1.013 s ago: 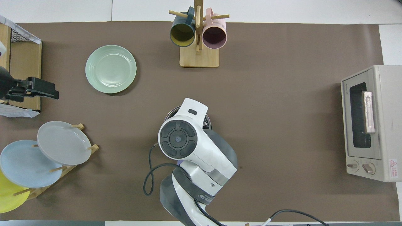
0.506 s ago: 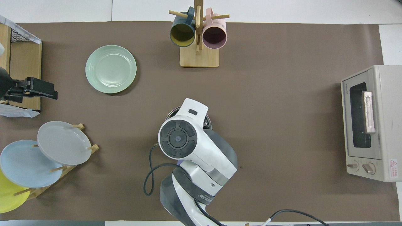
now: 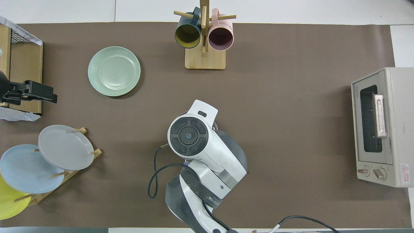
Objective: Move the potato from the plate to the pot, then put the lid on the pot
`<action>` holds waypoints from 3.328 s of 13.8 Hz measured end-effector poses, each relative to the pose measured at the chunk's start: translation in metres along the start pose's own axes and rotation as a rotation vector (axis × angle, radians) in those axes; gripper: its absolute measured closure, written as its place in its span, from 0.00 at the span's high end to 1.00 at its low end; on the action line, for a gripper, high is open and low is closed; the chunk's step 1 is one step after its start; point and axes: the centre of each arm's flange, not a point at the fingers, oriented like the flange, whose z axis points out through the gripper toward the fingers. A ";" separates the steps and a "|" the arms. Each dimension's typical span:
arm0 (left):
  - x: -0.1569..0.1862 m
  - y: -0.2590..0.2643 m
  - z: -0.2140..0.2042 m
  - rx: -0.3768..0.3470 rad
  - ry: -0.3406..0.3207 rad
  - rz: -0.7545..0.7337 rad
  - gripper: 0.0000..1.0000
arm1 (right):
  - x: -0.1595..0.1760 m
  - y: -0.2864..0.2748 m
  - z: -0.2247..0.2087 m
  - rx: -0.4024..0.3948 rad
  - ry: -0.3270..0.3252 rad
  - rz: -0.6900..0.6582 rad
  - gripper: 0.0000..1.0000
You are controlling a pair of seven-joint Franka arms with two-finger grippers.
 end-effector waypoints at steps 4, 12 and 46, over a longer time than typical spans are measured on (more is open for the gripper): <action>0.000 0.000 0.000 0.003 0.001 0.003 1.00 | 0.000 0.000 0.001 -0.001 -0.001 0.000 0.66; 0.000 -0.004 0.000 0.049 0.002 0.006 1.00 | 0.000 -0.012 0.020 -0.003 -0.017 -0.016 1.00; -0.001 -0.005 -0.002 0.052 0.004 0.005 1.00 | -0.037 0.407 -0.222 -0.088 -0.145 0.245 1.00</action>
